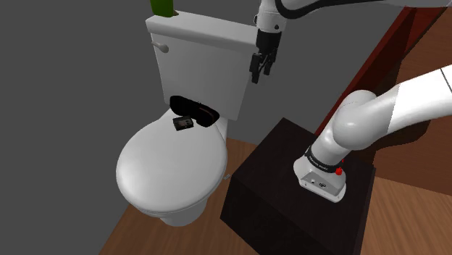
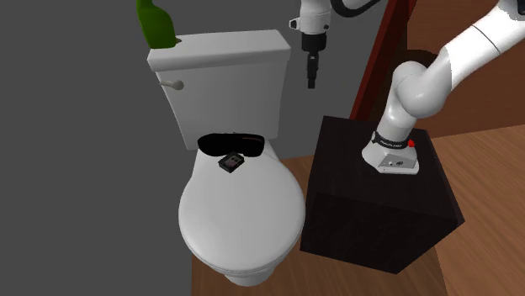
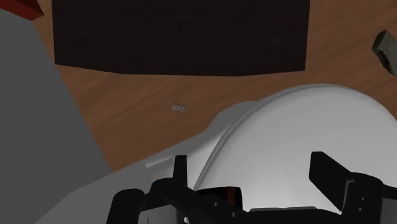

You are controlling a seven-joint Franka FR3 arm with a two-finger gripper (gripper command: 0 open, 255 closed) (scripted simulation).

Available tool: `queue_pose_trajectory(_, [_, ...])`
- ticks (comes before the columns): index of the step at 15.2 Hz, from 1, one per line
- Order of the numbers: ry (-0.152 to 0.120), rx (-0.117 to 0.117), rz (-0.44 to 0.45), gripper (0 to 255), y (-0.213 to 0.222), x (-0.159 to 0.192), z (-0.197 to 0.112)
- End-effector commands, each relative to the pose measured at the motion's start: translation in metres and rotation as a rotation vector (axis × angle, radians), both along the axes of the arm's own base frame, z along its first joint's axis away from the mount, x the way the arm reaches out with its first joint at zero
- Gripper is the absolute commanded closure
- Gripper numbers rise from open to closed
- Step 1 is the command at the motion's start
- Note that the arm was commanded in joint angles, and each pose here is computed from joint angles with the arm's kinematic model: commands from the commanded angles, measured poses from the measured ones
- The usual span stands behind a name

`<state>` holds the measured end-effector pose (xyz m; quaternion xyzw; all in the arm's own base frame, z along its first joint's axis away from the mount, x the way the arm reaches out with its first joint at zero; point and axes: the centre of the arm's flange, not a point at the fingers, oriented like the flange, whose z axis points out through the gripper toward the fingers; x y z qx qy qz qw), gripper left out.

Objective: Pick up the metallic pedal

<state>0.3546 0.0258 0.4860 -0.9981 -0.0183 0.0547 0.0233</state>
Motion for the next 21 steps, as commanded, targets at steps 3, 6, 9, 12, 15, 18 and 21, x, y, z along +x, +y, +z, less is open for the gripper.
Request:
queue_pose_trajectory(3, [-0.019,-0.009,0.051,0,0.022,0.032,-0.036])
queue_pose_trajectory(6, [-0.03,-0.015,0.088,0,0.04,0.056,-0.061])
queue_pose_trajectory(9, [-0.042,-0.022,0.126,0,0.058,0.08,-0.086])
queue_pose_trajectory(12, [-0.054,-0.028,0.163,0,0.077,0.103,-0.11])
queue_pose_trajectory(15, [-0.066,-0.035,0.201,0,0.097,0.126,-0.135])
queue_pose_trajectory(18, [-0.078,-0.042,0.238,0,0.118,0.149,-0.16])
queue_pose_trajectory(21, [-0.09,-0.048,0.276,0,0.139,0.17,-0.184])
